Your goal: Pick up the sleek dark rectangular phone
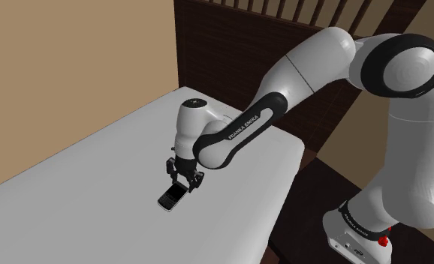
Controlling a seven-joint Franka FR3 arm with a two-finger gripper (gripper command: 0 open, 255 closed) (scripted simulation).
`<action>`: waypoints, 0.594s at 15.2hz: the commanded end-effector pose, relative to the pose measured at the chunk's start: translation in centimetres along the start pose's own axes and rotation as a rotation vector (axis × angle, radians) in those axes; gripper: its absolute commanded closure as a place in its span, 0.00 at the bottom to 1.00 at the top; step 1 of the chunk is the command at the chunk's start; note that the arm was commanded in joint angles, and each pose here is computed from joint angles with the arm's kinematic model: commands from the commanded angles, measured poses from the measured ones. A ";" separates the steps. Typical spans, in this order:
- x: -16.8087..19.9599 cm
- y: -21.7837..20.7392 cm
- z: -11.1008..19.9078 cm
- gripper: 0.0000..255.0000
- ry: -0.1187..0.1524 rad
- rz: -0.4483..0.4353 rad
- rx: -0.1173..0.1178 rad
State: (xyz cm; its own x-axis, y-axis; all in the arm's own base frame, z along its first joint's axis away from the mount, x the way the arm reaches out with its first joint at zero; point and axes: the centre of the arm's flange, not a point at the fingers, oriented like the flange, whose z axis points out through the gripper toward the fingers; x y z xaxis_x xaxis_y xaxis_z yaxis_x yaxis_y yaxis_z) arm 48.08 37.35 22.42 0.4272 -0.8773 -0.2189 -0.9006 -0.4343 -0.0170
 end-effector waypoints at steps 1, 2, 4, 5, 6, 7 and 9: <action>0.0 0.0 0.2 1.00 -0.001 0.000 -0.002; 0.0 0.0 0.1 1.00 -0.001 0.000 -0.002; 0.0 0.1 0.1 1.00 -0.001 0.000 -0.002; 0.0 0.0 0.1 1.00 -0.001 0.000 -0.002; 0.1 0.0 0.1 1.00 -0.001 0.000 -0.002; 0.0 0.0 -0.4 1.00 -0.001 0.000 -0.002; -0.3 0.0 -1.4 1.00 -0.001 0.000 -0.002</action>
State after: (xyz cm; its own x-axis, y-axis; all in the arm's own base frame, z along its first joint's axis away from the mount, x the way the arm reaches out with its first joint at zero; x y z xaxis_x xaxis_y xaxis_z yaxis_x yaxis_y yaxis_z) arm 48.11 37.39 23.45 0.4269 -0.8773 -0.2195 -0.9006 -0.4343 -0.0156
